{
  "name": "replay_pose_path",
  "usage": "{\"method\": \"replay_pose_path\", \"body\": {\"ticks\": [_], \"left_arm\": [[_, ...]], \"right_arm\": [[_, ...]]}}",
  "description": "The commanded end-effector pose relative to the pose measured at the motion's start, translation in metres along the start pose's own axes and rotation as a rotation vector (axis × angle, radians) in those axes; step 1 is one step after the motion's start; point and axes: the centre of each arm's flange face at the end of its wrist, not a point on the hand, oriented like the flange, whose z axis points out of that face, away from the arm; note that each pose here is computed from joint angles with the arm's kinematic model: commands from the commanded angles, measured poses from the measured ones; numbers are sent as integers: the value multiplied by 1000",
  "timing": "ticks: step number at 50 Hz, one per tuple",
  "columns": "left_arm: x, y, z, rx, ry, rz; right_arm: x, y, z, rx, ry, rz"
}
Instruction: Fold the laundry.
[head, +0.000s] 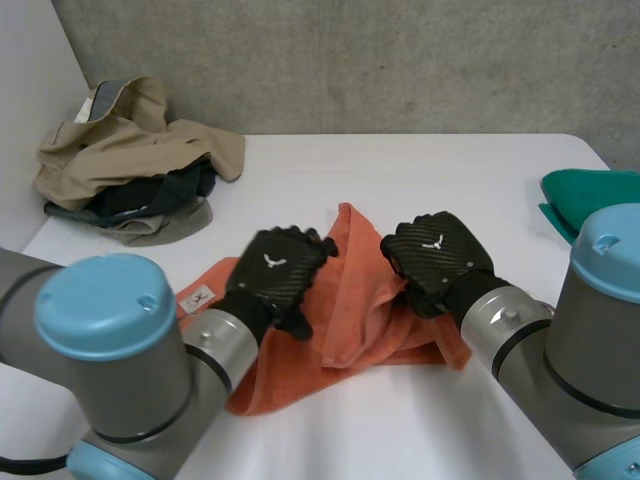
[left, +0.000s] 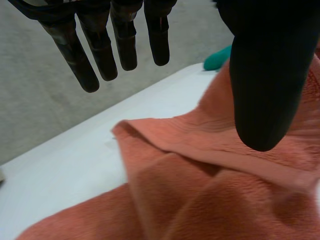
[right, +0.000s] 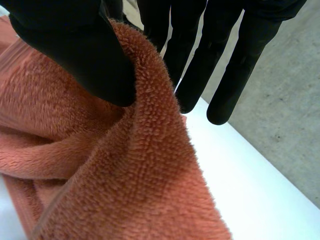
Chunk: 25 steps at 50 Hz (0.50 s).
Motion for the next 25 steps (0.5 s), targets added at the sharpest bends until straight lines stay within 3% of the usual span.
{"method": "replay_pose_path", "body": {"ticks": [1, 9, 25], "left_arm": [[30, 1, 6, 7, 78, -44], [30, -1, 7, -48, 77, -275], [31, 23, 25, -177, 41, -583]], "right_arm": [[-5, -1, 1, 11, -4, 35], [-3, 0, 3, 19, 27, 65], [-5, 1, 2, 19, 37, 146]]}}
